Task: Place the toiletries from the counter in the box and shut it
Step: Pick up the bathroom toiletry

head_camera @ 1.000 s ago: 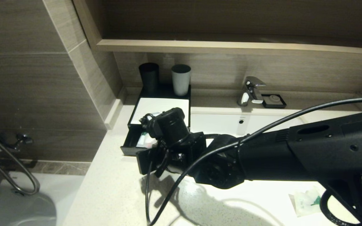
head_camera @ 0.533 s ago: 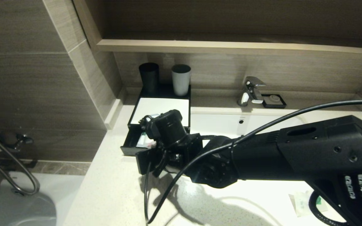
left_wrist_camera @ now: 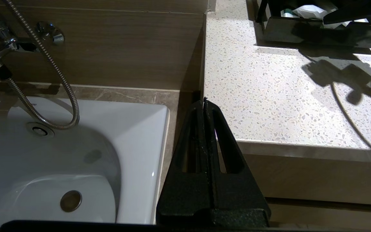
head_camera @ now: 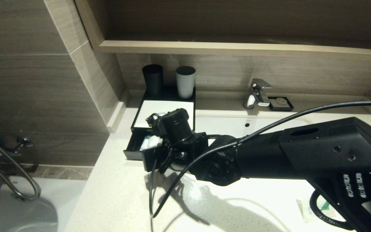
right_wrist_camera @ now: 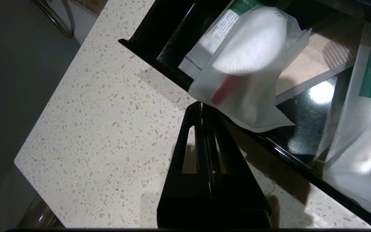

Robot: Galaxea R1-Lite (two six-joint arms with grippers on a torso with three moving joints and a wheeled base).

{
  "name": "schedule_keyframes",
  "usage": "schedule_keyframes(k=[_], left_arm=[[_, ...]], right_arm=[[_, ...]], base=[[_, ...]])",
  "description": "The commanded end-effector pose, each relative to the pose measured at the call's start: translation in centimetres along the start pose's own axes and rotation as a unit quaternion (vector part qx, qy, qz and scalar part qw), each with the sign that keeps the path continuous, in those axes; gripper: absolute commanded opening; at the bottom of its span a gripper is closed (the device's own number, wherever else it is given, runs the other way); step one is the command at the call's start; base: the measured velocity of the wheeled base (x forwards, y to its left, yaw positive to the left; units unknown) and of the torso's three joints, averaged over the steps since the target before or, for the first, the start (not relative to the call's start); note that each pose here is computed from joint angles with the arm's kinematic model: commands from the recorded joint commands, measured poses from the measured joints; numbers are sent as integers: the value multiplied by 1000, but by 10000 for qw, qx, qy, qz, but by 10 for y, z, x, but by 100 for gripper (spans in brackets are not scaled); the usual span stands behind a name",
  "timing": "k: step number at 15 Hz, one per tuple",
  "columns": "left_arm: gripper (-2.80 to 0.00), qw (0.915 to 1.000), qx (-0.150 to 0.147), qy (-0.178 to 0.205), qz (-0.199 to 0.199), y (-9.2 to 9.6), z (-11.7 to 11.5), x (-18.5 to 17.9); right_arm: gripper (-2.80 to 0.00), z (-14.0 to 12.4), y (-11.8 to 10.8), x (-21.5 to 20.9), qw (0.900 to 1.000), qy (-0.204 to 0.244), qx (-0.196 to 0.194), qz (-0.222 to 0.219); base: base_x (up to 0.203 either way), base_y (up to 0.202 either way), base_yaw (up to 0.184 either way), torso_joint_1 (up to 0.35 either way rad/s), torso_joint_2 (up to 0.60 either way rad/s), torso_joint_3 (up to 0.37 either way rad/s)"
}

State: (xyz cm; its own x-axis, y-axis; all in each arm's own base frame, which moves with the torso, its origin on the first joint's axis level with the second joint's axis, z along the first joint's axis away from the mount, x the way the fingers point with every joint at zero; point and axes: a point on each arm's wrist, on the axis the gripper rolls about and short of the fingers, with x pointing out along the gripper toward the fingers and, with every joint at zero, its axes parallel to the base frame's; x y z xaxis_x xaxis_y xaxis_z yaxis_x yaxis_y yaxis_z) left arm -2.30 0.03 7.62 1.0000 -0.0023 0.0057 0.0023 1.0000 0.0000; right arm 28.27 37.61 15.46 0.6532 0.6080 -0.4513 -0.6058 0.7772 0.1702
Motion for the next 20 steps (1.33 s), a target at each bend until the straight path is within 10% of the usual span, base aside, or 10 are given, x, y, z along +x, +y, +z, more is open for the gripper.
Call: schedule_keyframes(k=[1,20], left_arm=[[-280,10000,0,-2,4,0,0,0],[-280,10000,0,-2,4,0,0,0]], right_arm=[[-280,2,-4,2,10000,-33,36,-46],[-280,15,-12,33,9995,-260,144,-126]], base=[[0,0,0,0,0,0],[0,0,0,0,0,0]])
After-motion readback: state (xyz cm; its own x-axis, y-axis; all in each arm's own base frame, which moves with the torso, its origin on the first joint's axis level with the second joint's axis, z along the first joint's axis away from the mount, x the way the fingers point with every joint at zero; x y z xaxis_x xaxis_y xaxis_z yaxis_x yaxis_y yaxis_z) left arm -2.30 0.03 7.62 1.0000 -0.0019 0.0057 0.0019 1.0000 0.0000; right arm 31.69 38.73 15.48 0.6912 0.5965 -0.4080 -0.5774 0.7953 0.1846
